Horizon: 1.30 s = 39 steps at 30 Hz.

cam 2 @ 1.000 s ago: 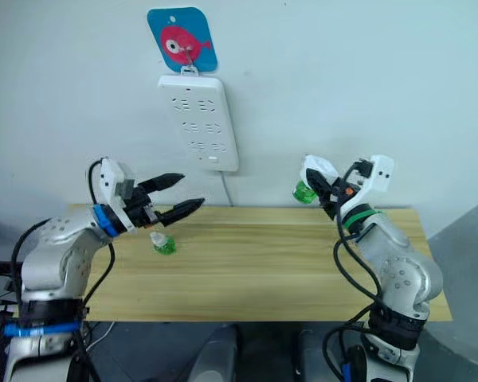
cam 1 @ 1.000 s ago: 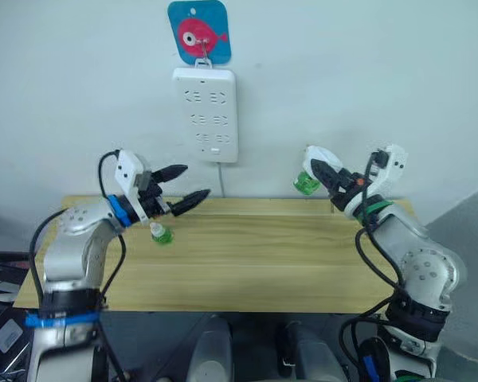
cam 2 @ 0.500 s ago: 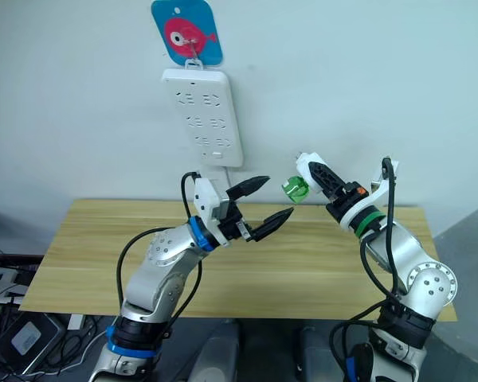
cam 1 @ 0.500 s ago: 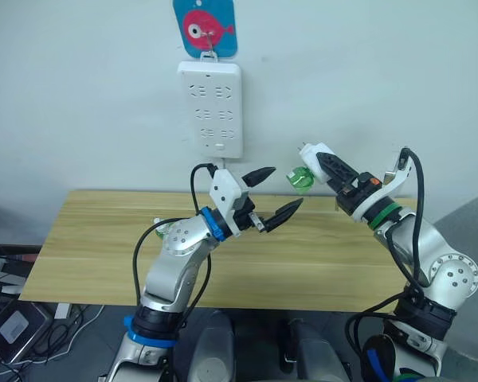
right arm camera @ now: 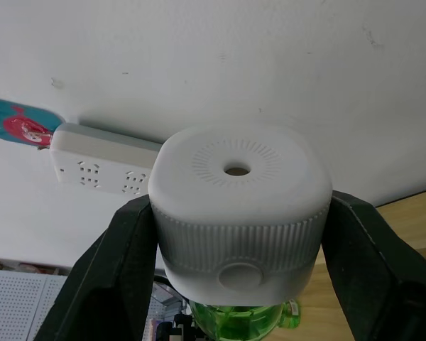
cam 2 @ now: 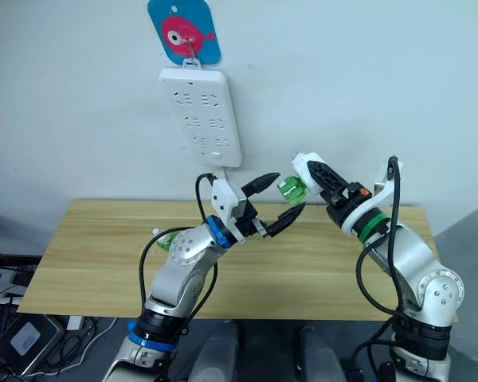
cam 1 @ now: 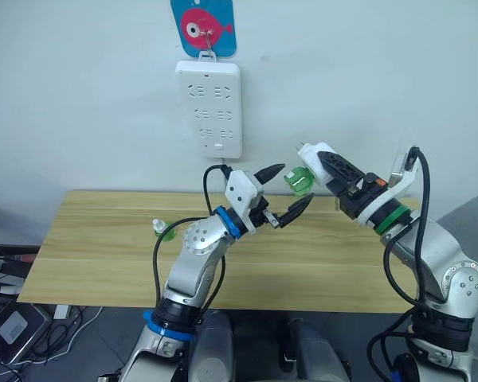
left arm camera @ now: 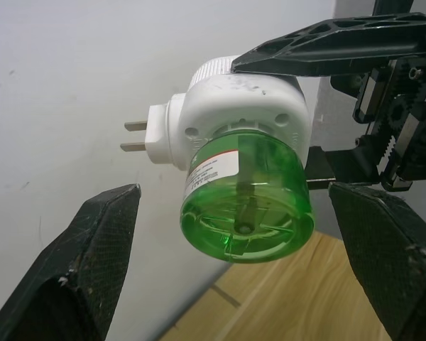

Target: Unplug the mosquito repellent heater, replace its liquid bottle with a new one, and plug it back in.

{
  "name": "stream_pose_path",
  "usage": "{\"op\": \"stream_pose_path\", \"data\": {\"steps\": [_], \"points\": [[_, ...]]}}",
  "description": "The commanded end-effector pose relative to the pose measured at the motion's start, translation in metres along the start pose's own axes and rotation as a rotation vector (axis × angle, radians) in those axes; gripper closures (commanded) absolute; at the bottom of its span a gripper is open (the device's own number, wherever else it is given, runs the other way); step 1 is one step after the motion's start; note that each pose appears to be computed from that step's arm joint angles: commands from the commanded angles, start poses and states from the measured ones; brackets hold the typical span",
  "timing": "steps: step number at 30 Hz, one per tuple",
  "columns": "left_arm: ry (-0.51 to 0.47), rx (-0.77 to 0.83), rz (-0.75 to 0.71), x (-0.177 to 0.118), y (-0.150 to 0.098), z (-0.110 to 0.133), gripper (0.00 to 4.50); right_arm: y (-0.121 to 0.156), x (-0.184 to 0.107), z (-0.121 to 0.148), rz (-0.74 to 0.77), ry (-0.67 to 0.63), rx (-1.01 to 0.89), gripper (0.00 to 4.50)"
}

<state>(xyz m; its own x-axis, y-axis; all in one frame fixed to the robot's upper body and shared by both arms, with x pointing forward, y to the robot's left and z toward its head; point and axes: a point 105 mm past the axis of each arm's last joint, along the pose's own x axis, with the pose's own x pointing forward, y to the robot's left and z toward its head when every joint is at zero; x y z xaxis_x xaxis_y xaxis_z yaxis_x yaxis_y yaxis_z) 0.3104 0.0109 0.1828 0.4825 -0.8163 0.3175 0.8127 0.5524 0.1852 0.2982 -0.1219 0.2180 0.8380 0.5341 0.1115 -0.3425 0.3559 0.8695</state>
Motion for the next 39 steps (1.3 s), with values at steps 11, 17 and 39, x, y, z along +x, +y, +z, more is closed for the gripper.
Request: {"op": "stream_pose_path", "data": {"steps": [11, 17, 39], "points": [[-0.070, 0.023, -0.008, 0.008, -0.004, 0.016, 2.22, 0.015, -0.004, -0.005, 0.058, 0.005, -0.007, 1.57], [-0.060, 0.026, -0.030, 0.008, -0.007, 0.015, 2.22, 0.013, -0.005, -0.008, 0.058, 0.017, -0.017, 1.57], [-0.004, 0.183, -0.626, -0.026, -0.030, 0.002, 2.22, 0.005, -0.070, -0.005, 0.271, 0.785, -0.145, 0.01]]}}
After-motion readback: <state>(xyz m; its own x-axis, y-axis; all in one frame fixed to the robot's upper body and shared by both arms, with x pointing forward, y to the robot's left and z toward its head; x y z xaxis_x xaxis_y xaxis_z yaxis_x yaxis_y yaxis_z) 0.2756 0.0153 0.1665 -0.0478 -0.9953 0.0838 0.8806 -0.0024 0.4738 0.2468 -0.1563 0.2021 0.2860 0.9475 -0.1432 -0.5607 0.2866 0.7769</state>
